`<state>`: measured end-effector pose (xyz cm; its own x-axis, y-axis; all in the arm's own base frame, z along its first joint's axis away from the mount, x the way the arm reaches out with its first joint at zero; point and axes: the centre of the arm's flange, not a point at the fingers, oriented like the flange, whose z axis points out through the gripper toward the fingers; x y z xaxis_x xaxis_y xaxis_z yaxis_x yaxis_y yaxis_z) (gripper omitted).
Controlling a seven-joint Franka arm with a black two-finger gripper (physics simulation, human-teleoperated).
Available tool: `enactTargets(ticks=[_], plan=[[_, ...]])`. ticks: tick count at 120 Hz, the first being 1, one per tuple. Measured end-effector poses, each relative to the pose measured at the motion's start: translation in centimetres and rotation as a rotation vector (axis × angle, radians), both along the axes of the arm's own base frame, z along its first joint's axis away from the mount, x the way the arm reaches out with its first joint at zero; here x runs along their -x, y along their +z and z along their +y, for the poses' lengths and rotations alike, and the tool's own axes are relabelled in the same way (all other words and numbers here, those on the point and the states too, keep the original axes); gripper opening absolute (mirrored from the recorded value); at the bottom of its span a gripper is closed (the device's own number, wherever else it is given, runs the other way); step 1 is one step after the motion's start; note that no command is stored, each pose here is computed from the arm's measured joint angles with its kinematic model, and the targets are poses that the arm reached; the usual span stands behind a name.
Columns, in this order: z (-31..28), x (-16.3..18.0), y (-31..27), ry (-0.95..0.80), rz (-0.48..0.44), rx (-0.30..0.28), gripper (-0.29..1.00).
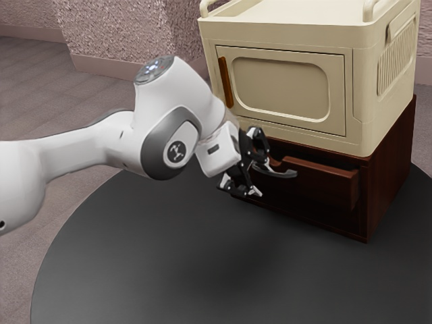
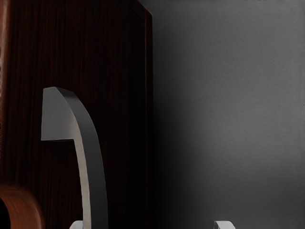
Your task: Pull the drawer handle with one arm to open the drawer
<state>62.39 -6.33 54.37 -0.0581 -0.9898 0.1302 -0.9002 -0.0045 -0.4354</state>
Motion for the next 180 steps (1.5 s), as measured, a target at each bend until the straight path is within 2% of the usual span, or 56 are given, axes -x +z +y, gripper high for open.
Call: enactTargets(ticks=[67,101,180], plan=[[-0.3,2.2,-0.1,0.017,0.012,-0.002,0.2],[-0.5,4.6,0.5,0.025,0.003,-0.008,0.14],[-0.3,8.6,0.3,0.053,0.002,-0.012,0.12]])
